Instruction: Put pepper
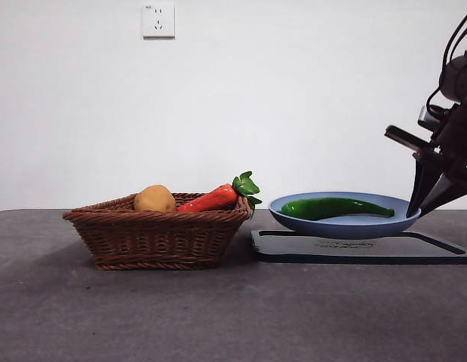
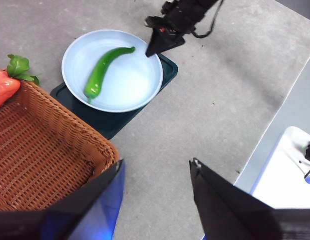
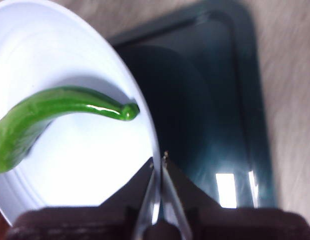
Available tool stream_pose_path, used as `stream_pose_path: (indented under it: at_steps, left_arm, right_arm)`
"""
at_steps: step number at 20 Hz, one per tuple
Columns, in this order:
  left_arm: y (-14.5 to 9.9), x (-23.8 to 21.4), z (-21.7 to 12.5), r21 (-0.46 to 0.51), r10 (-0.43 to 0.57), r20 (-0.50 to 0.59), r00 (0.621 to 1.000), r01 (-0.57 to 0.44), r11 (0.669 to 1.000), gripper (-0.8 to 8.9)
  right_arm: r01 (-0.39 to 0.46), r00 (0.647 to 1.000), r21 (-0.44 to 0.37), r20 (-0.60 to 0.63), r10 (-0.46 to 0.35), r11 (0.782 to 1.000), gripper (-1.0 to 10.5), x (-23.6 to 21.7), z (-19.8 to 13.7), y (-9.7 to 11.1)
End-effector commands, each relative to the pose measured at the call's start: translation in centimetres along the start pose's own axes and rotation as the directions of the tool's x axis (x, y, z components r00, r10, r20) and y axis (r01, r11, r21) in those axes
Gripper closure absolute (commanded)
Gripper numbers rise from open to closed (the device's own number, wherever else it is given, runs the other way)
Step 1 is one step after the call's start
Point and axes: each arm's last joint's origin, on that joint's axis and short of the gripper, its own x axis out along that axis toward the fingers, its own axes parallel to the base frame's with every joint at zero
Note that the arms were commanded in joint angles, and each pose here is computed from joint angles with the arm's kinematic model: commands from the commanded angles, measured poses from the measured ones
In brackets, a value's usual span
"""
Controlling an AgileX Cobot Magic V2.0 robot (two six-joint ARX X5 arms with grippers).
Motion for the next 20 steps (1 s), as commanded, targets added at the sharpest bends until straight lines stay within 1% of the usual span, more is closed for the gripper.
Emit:
stream_pose_path:
  at_steps: [1, 5, 9, 13, 15, 17, 20]
  left_arm:
    - [-0.2, -0.1, 0.5, -0.004, -0.006, 0.014, 1.000, 0.006, 1.000, 5.79]
    - [-0.2, -0.1, 0.5, -0.007, -0.005, 0.014, 1.000, 0.005, 1.000, 5.79]
    - [-0.2, -0.1, 0.5, -0.007, -0.005, 0.014, 1.000, 0.005, 1.000, 5.79]
    - [-0.2, -0.1, 0.5, -0.006, -0.005, 0.014, 1.000, 0.005, 1.000, 5.79]
    - [-0.2, -0.1, 0.5, -0.005, -0.005, 0.013, 1.000, 0.005, 1.000, 5.79]
    - [-0.2, -0.1, 0.4, -0.003, -0.004, 0.009, 1.000, 0.004, 1.000, 5.80]
    - [-0.2, 0.0, 0.4, 0.002, -0.003, 0.006, 1.000, 0.003, 1.000, 5.81]
  right_arm:
    - [-0.004, 1.000, 0.011, -0.006, 0.004, 1.000, 9.4, 1.0, 0.6, -0.3]
    - [0.012, 0.999, 0.032, -0.048, -0.011, 0.999, 9.4, 2.3, 0.3, -1.0]
    - [0.014, 0.999, 0.033, -0.051, -0.013, 0.999, 9.3, 2.4, 0.3, -1.1]
    - [0.012, 0.999, 0.028, -0.047, -0.010, 1.000, 7.6, 2.1, 0.3, -0.9]
    - [0.011, 0.999, 0.018, -0.038, -0.010, 1.000, 7.5, 1.0, 0.2, -0.5]
    - [0.005, 1.000, 0.002, -0.011, -0.005, 1.000, 7.5, -1.1, 0.2, 0.3]
    - [-0.012, 0.998, -0.078, 0.058, 0.016, 0.997, 7.5, -6.1, -0.7, 2.6]
